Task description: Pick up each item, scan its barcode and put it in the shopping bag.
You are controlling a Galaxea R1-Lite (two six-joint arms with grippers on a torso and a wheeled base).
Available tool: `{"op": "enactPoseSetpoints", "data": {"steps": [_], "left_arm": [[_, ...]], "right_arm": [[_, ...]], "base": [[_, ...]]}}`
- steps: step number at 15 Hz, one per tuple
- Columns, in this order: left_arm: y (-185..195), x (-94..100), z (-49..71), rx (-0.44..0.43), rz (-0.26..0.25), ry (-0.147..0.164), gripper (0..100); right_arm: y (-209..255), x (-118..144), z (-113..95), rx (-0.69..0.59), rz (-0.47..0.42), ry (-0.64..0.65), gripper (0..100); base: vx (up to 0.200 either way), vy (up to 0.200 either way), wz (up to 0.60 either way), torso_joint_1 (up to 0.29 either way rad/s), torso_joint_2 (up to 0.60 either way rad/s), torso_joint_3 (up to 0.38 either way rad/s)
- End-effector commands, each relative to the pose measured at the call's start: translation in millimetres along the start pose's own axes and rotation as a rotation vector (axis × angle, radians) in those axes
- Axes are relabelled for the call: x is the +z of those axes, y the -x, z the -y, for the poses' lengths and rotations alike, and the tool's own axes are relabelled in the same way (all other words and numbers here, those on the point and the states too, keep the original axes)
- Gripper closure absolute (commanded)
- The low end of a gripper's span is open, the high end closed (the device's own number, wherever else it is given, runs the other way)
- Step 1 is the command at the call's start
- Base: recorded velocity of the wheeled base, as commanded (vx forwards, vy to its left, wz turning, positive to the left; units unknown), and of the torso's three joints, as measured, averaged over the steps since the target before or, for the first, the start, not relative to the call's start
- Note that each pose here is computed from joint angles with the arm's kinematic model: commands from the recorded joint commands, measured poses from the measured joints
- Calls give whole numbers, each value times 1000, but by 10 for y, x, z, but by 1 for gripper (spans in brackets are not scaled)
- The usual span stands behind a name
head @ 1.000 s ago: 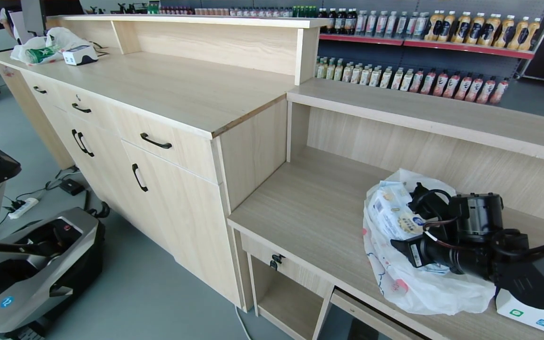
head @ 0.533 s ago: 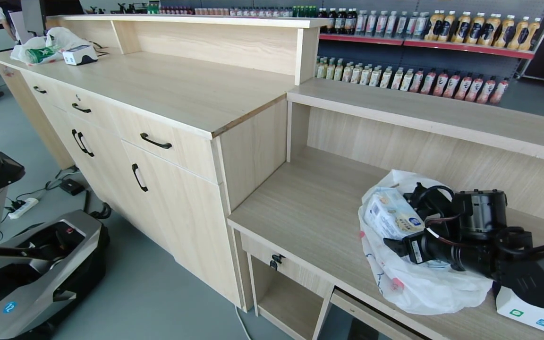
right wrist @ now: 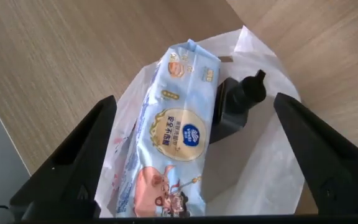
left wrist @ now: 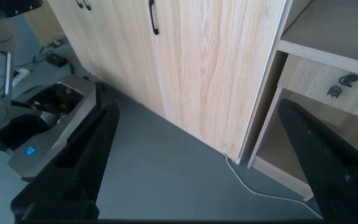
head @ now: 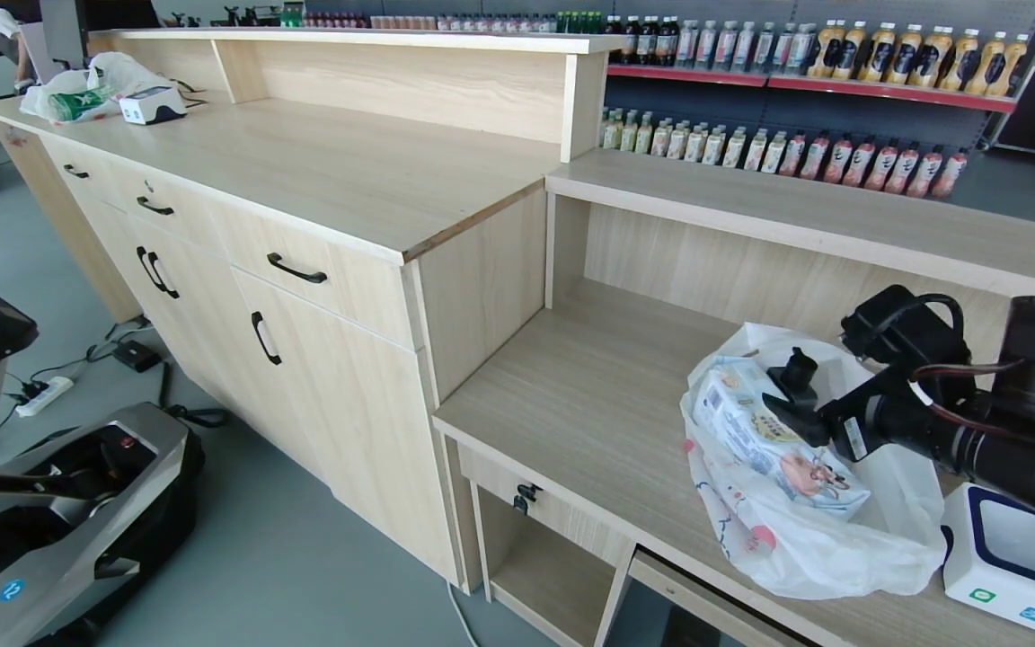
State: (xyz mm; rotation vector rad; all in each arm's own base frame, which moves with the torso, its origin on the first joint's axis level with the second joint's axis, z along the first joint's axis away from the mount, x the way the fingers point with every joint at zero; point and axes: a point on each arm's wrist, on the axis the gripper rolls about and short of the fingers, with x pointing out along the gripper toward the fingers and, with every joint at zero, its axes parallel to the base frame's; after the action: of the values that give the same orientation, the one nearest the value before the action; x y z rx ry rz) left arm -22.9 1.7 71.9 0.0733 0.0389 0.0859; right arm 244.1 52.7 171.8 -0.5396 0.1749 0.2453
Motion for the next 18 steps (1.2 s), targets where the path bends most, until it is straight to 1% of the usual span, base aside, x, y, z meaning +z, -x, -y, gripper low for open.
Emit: {"op": "enactPoseSetpoints", "data": {"steps": [1, 3, 4, 6, 7, 8, 9, 10, 11, 12, 13, 14, 15, 16, 17, 18], "left_arm": [[0, 0, 0, 2, 0, 0, 0], [0, 0, 0, 2, 0, 0, 0], [0, 0, 0, 2, 0, 0, 0], [0, 0, 0, 2, 0, 0, 0], [0, 0, 0, 0, 0, 0, 0], [0, 0, 0, 0, 0, 0, 0], [0, 0, 0, 0, 0, 0, 0], [0, 0, 0, 2, 0, 0, 0], [0, 0, 0, 2, 0, 0, 0], [0, 0, 0, 2, 0, 0, 0], [0, 0, 0, 0, 0, 0, 0], [0, 0, 0, 0, 0, 0, 0], [0, 0, 0, 0, 0, 0, 0], [0, 0, 0, 0, 0, 0, 0], [0, 0, 0, 2, 0, 0, 0], [0, 0, 0, 0, 0, 0, 0]], "right_arm": [[283, 149, 216, -102, 81, 61, 0], [353, 264, 321, -159, 114, 71, 0], [403, 480, 461, -236, 151, 65, 0], [580, 746, 627, -317, 156, 46, 0], [665, 804, 678, -340, 144, 36, 0], [856, 852, 809, -413, 92, -5, 0], [995, 822, 877, -454, 39, -37, 0], [1123, 724, 932, -497, -34, -79, 0], [1229, 607, 938, -520, -107, -126, 0], [1333, 490, 907, -540, -181, -184, 0], [1426, 404, 864, -570, -234, -246, 0], [1482, 321, 788, -579, -232, -326, 0], [1586, 218, 687, -592, -219, -403, 0], [1694, 141, 592, -597, -202, -447, 0], [1983, -262, 205, -598, -208, -484, 0], [2086, -518, -10, -596, -218, -488, 0]], "base": [[0, 0, -600, 2, 2, -7], [0, 0, -600, -2, 5, 2], [0, 0, -600, -7, 2, 7], [0, 0, -600, 7, 0, 9], [0, 0, -600, 2, -2, 2], [0, 0, -600, -2, 2, 7], [0, 0, -600, 7, -2, 7], [0, 0, -600, 2, 2, 7], [0, 0, -600, 2, 7, 2], [0, 0, -600, -2, -2, 7], [0, 0, -600, -2, -2, 2], [0, 0, -600, 2, -2, -7], [0, 0, 0, 0, 0, 0], [0, 0, 0, 0, 0, 0], [0, 0, 0, 0, 0, 0], [0, 0, 0, 0, 0, 0]]}}
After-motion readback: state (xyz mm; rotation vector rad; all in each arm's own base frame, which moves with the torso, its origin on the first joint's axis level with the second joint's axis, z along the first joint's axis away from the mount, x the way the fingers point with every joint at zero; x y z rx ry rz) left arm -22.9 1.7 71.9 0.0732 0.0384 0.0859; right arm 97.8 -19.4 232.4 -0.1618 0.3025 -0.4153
